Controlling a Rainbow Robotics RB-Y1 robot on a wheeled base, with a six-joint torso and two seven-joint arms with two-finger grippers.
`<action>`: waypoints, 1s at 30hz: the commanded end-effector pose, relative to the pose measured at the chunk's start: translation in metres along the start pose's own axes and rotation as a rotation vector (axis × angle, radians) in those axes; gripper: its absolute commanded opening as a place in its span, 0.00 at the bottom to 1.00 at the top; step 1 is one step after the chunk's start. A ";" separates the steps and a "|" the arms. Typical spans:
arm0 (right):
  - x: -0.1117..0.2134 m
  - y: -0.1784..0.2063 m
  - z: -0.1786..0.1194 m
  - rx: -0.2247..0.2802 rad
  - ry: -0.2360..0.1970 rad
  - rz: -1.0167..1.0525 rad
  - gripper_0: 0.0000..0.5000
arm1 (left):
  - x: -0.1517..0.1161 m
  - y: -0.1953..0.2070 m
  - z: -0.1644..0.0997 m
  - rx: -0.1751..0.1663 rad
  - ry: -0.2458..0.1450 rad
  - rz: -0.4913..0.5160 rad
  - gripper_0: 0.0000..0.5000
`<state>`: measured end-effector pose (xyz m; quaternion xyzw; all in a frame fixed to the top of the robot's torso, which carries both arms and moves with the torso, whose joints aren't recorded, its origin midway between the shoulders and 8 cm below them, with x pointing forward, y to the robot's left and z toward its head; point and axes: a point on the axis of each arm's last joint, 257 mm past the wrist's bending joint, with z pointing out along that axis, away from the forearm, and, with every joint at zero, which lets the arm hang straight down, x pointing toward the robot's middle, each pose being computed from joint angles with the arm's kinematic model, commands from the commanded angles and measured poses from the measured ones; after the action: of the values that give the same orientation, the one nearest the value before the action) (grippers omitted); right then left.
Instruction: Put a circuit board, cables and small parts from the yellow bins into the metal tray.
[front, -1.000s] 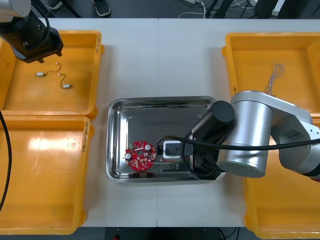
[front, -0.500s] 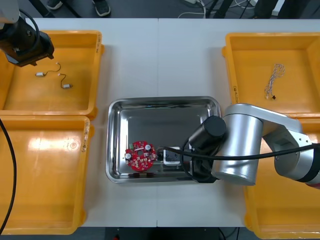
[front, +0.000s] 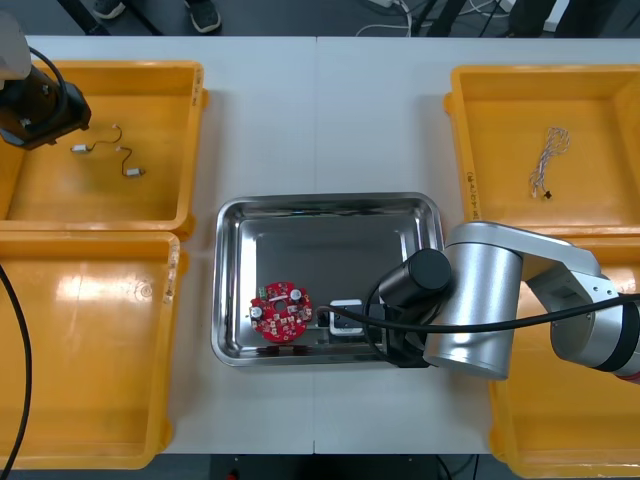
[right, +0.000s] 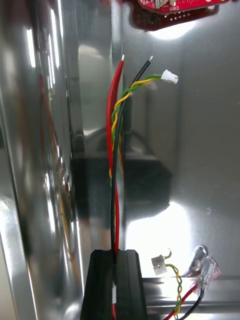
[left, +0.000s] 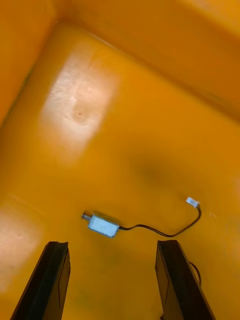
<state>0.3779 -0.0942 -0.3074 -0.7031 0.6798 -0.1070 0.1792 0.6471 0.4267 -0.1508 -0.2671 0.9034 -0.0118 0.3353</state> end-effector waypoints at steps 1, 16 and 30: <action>0.008 -0.014 -0.003 0.044 0.019 -0.048 0.52 | -0.053 0.009 -0.024 0.023 -0.104 -0.137 1.00; 0.013 -0.040 -0.020 0.087 0.038 0.000 1.00 | -0.037 -0.007 -0.013 0.032 -0.087 -0.382 1.00; 0.030 -0.072 -0.100 -0.040 0.024 0.238 1.00 | -0.018 -0.015 0.013 0.059 -0.108 -0.410 1.00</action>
<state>0.3981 -0.1417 -0.2260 -0.6150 0.7712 -0.0889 0.1382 0.6642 0.4352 -0.1546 -0.4319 0.8199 -0.0745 0.3683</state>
